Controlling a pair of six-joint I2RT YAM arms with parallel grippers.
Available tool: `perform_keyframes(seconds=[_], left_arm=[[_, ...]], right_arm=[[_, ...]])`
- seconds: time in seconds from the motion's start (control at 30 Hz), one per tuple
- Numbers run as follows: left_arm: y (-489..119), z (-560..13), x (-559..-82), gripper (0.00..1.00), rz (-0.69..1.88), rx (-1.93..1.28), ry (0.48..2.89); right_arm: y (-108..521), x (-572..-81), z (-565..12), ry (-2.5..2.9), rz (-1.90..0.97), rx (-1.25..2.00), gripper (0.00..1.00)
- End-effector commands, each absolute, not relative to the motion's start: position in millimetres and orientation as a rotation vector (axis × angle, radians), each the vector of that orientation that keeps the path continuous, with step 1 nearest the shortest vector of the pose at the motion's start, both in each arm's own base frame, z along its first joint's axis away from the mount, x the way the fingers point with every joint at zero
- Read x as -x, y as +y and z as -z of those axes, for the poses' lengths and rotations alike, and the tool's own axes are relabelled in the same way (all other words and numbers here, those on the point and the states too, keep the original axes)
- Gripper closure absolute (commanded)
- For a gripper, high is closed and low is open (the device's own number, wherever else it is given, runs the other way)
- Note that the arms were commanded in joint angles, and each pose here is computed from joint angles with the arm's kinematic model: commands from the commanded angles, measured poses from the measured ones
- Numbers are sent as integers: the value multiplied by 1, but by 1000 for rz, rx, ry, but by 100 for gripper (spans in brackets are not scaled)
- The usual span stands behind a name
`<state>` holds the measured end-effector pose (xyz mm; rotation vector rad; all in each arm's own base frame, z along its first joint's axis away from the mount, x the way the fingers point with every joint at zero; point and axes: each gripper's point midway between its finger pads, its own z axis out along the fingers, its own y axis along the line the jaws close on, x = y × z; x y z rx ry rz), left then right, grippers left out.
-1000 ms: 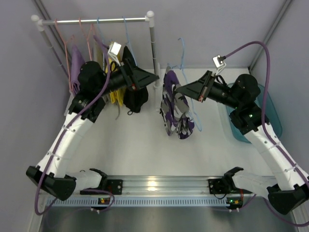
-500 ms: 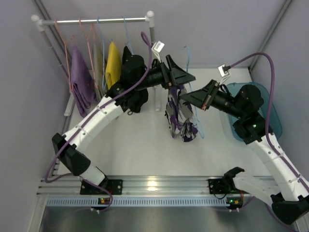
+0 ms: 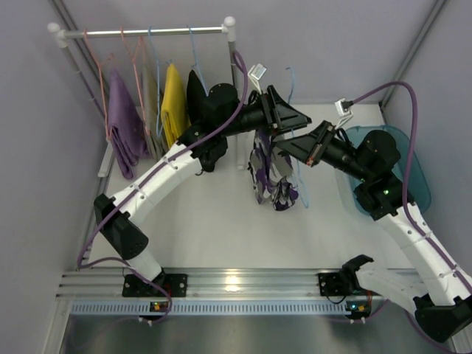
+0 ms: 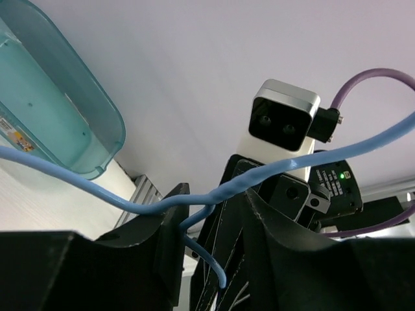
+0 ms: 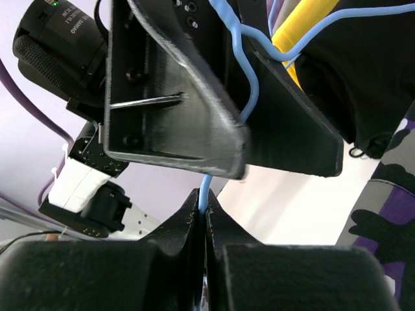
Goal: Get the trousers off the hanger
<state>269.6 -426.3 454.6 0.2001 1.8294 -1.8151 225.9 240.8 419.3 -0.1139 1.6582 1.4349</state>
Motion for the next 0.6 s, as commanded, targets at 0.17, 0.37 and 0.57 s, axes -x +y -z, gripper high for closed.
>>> perform_keyframes(seconds=[0.17,0.37,0.57], left_arm=[[-418,-513,-261,78,1898,-214,1646],[-406,-520,-264,98,1883,-208,1636],[-388,-523,-273,100,1844,-195,1626]], right_arm=[[236,-224,-480,1355,-1378,229,99],[231,-227,-464,1380,-1280,255,70],[194,-226,-448,1385,-1048,204,52]])
